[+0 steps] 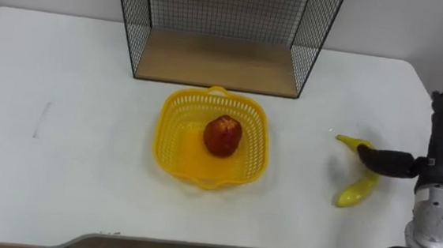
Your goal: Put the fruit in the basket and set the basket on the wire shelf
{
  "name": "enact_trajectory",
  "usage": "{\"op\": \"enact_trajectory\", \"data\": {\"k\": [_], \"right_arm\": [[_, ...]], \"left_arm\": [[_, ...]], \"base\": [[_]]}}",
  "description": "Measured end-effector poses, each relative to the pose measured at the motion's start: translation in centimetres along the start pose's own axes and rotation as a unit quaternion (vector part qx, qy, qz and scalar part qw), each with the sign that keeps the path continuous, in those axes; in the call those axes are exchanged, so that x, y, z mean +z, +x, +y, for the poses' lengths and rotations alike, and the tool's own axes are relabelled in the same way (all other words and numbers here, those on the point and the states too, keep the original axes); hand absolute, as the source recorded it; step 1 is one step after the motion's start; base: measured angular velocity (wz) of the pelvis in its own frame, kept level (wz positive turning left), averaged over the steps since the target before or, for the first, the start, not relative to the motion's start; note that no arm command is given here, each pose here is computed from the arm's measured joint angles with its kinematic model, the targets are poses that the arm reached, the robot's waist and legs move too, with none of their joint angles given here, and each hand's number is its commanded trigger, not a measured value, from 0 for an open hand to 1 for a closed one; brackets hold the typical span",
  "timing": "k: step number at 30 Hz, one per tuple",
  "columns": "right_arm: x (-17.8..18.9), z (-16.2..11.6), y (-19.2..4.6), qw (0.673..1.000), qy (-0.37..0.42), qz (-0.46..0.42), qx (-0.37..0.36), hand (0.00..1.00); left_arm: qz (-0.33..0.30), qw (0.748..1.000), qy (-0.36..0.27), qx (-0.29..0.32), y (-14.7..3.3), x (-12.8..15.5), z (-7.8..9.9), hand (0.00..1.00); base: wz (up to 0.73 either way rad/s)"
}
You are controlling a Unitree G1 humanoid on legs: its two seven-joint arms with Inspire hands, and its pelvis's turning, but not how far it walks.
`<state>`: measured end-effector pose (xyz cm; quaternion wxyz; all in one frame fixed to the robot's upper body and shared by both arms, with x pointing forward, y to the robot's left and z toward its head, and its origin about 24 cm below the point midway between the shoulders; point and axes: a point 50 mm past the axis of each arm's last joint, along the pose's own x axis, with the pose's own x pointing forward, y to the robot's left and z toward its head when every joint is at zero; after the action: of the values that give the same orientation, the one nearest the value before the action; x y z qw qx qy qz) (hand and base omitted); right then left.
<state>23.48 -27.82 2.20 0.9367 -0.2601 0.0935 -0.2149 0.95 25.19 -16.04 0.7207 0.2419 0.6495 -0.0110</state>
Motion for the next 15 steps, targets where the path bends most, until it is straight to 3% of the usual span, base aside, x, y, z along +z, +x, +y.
{"op": "enact_trajectory", "data": {"k": [15], "right_arm": [[-3.5,1.5,1.7,0.983,-0.040,0.113,0.138,0.00]], "left_arm": [[-0.001,1.000,0.002,-0.005,-0.2,0.4,0.7,0.00]], "base": [[0.01]]}}
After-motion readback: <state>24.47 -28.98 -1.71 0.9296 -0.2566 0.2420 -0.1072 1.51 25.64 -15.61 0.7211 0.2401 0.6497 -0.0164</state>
